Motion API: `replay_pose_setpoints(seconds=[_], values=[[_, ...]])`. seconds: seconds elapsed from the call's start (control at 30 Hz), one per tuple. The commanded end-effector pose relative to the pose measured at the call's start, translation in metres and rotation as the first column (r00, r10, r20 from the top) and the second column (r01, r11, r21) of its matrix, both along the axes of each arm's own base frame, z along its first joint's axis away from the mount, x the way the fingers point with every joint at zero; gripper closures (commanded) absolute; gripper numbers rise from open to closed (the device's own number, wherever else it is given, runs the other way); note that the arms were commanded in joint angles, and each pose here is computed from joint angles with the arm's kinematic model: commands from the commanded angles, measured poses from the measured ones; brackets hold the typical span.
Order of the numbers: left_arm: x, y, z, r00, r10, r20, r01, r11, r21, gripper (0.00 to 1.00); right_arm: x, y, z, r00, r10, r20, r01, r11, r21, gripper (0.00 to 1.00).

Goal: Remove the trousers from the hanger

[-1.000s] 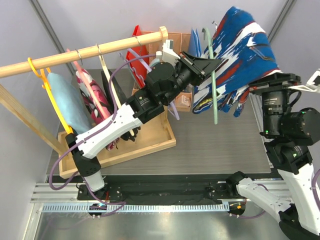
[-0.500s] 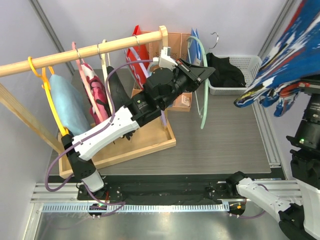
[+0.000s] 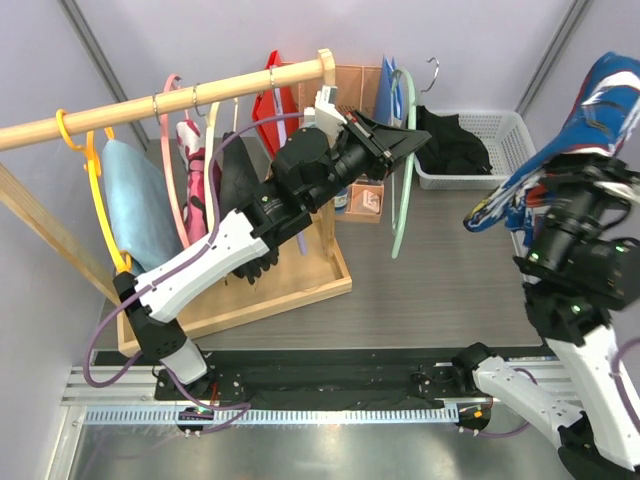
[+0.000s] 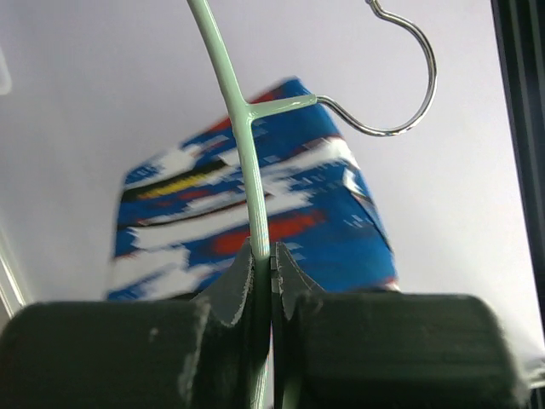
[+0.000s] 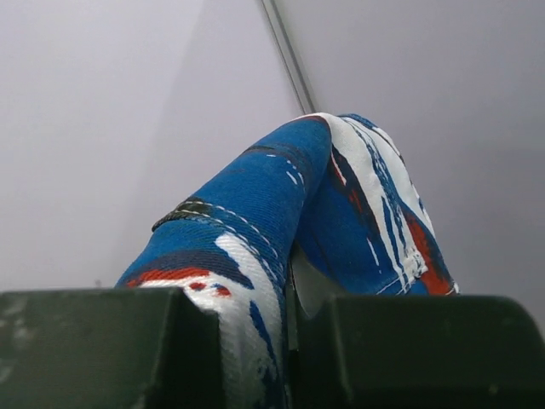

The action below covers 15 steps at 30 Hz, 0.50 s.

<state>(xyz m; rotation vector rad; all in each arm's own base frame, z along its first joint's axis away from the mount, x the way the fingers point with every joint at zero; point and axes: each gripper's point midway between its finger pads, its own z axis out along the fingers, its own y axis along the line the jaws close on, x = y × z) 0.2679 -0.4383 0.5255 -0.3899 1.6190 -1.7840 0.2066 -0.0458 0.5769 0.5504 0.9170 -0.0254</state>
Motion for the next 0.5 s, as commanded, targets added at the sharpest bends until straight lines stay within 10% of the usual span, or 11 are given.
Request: replay_pose_setpoints(seconds=[0.0,0.47], values=[[-0.029,0.027,0.069,0.979,-0.074,0.190,0.099,0.988,-0.123,1.00,0.020,0.003,0.006,0.993,-0.109,0.039,0.112,0.992,-0.066,0.99],[-0.058,0.023,0.081,0.863,-0.171,0.476,0.158,0.985,0.067,1.00,0.160,-0.024,-0.076,0.951,-0.258,-0.168,0.229,0.958,-0.171,0.99]])
